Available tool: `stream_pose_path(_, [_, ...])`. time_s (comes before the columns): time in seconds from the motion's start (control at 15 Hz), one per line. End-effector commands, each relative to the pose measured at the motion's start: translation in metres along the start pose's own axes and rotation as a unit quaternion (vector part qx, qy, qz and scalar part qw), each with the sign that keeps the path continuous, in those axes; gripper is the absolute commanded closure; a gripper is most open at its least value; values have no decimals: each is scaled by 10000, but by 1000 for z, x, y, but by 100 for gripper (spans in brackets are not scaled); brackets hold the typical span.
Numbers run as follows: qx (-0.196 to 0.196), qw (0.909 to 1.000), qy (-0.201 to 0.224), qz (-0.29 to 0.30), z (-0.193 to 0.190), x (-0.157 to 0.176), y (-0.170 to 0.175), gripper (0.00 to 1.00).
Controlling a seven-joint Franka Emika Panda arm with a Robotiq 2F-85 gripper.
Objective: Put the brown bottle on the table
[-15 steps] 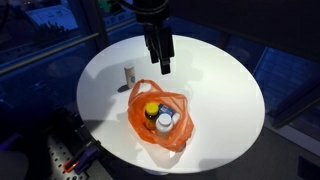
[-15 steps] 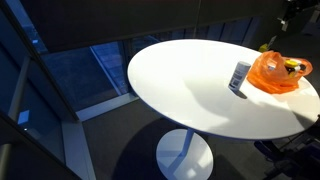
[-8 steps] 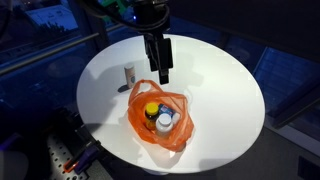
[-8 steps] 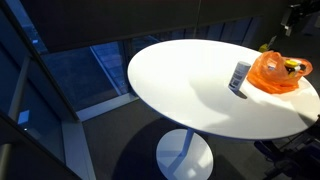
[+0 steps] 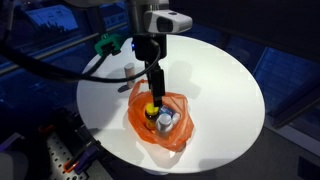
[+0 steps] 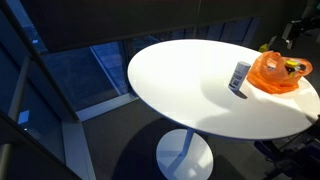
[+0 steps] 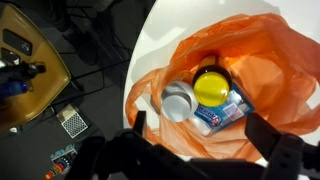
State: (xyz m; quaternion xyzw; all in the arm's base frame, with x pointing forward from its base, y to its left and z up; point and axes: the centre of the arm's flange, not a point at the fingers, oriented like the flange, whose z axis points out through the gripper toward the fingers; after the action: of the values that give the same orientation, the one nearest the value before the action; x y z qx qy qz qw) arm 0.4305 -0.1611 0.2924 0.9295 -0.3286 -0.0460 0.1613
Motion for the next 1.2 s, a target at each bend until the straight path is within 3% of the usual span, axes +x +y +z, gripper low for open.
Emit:
stream_pose_path(0.0, [178, 9994, 211, 226, 26, -4, -3, 0])
stream_pose_path(0.4, [414, 9973, 341, 500, 47, -9, -9, 0])
stream_pose_path(1.13, [147, 9966, 394, 713, 72, -23, -10, 0])
